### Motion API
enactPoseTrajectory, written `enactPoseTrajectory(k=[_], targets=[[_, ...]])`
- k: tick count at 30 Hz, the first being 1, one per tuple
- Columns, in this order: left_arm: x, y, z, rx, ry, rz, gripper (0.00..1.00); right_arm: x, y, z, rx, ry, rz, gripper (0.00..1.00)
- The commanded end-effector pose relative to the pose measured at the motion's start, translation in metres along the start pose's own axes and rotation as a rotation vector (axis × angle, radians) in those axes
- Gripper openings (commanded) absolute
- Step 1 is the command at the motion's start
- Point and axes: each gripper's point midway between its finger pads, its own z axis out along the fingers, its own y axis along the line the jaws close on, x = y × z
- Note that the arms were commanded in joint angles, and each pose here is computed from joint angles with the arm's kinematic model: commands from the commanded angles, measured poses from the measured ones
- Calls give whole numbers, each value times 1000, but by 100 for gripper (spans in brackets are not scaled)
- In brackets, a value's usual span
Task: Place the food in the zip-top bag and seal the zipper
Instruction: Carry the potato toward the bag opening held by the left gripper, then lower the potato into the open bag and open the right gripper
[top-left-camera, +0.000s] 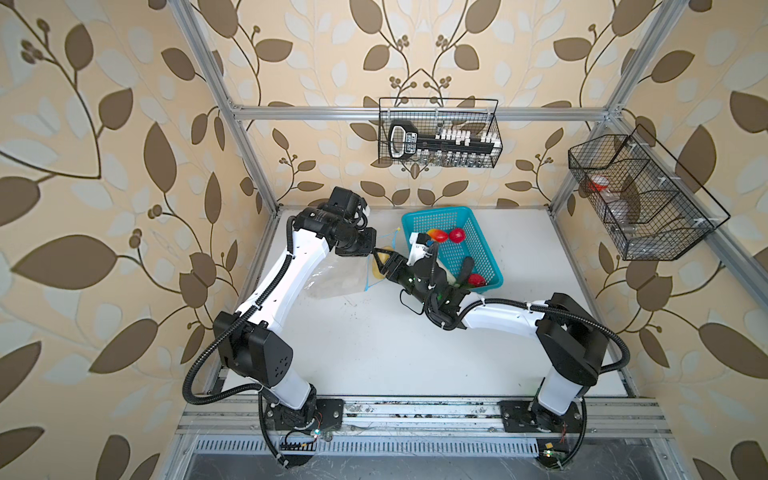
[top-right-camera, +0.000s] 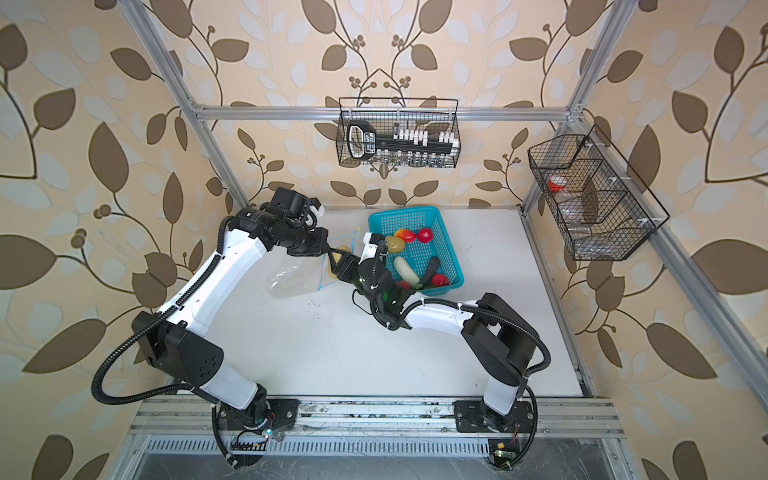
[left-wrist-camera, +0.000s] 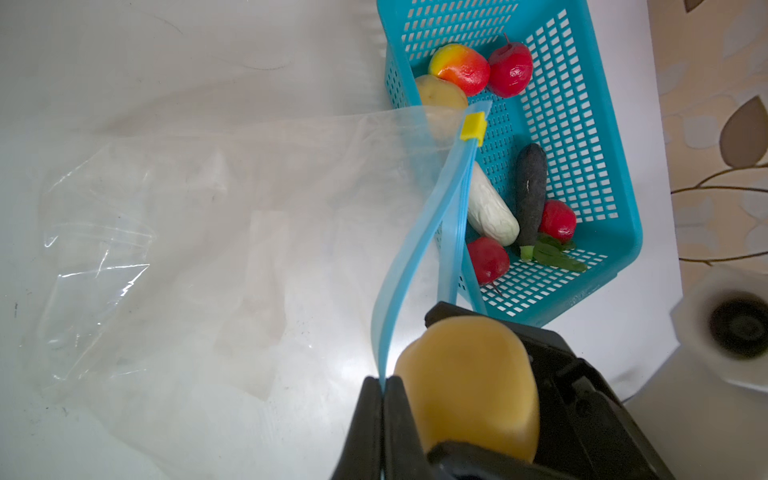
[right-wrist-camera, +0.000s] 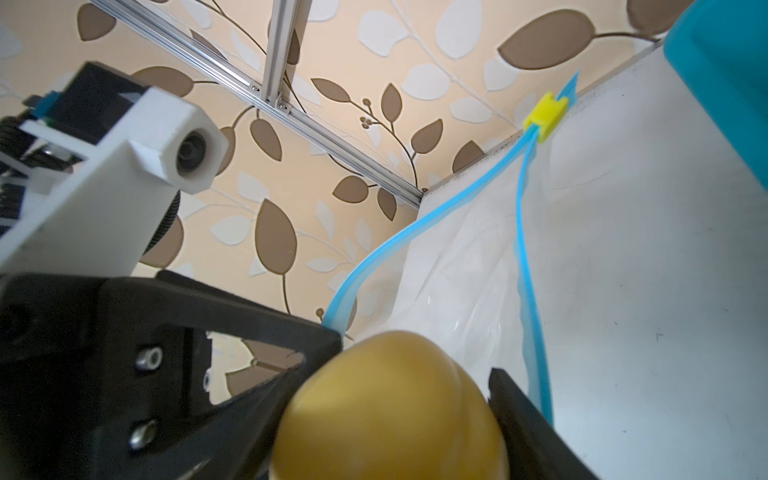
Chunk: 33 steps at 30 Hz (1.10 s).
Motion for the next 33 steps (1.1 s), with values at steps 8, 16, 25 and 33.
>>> enactPoseTrajectory(k=[8,16,25,33], targets=[[-24,2,-37,-42,-152,63,0,17,-14,5,100,83,-20,20],[-27,-11,-52,15,-196,101,0,21,-14,11,154,115,-84,20],[-22,-14,-56,40,-202,103,0,23,-7,21,154,150,-110,22],[-19,-16,-54,56,-191,101,0,19,6,31,162,173,-130,24]])
